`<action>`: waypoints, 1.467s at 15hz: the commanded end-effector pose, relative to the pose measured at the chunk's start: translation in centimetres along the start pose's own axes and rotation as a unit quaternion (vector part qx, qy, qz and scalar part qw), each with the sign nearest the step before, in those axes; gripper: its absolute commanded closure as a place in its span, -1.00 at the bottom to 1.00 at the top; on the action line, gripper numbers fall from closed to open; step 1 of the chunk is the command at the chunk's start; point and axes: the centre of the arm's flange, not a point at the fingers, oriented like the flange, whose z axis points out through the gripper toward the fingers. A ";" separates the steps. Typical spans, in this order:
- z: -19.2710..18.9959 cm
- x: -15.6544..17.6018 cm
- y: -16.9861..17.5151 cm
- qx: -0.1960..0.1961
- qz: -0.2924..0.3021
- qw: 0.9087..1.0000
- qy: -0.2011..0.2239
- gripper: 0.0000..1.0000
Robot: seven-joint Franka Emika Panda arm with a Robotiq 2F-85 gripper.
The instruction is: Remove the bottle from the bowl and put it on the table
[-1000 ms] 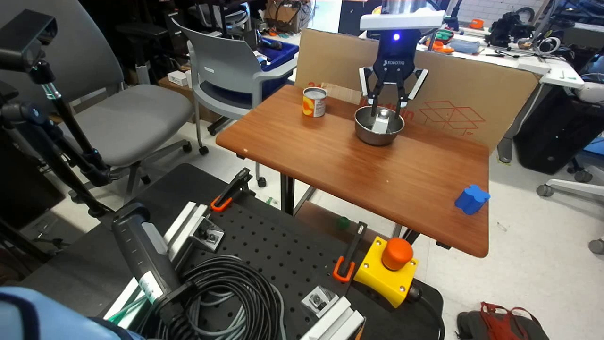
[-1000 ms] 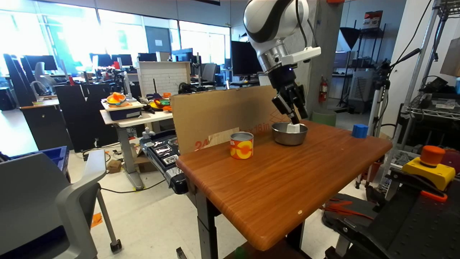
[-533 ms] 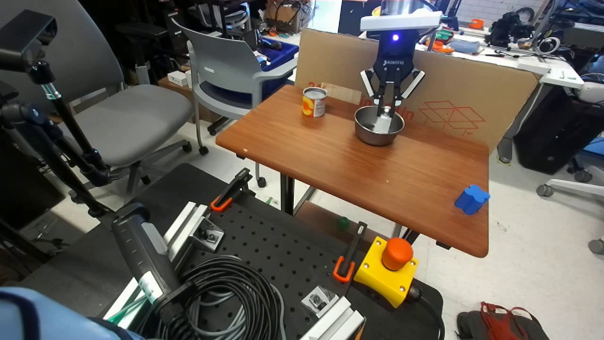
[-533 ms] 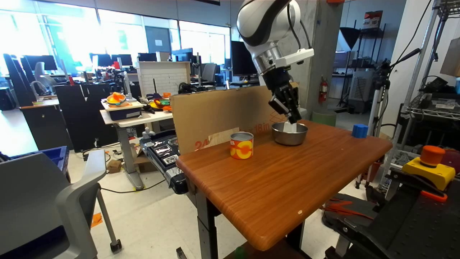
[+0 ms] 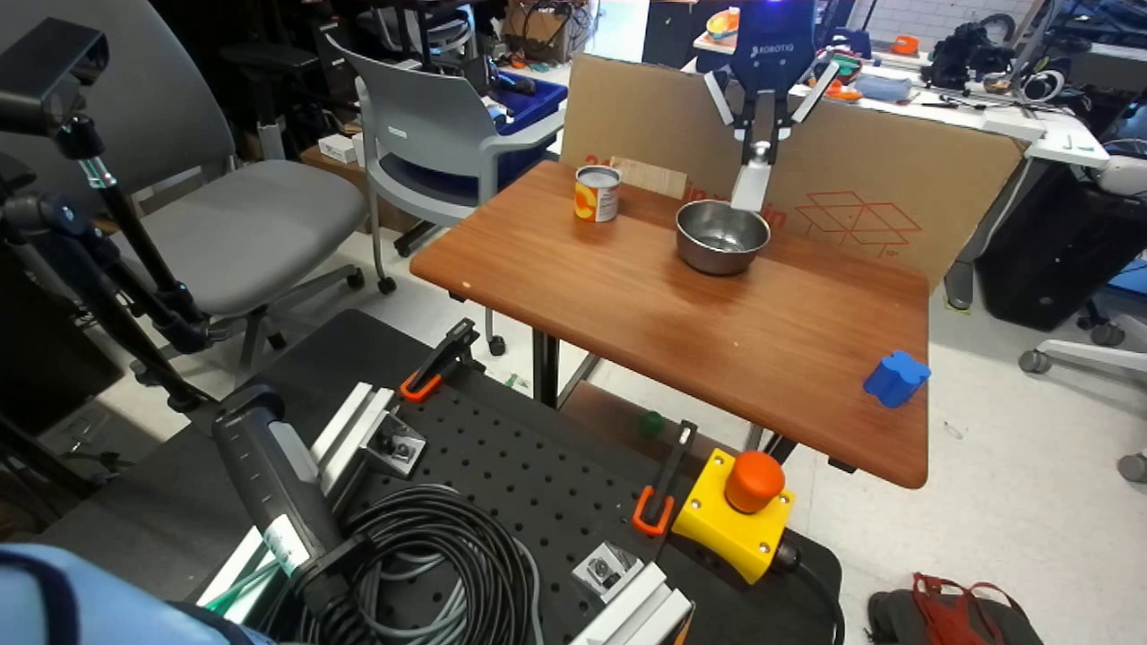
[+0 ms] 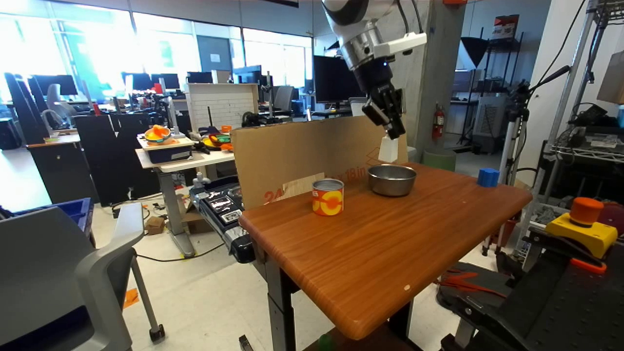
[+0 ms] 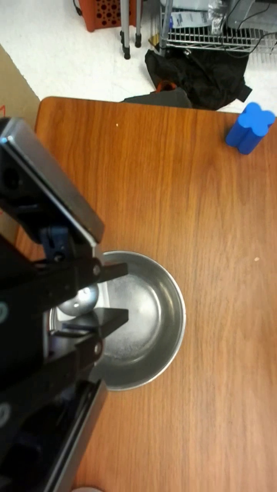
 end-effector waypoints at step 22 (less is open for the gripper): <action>14.5 -9.6 2.2 0.015 0.092 0.994 -0.062 0.88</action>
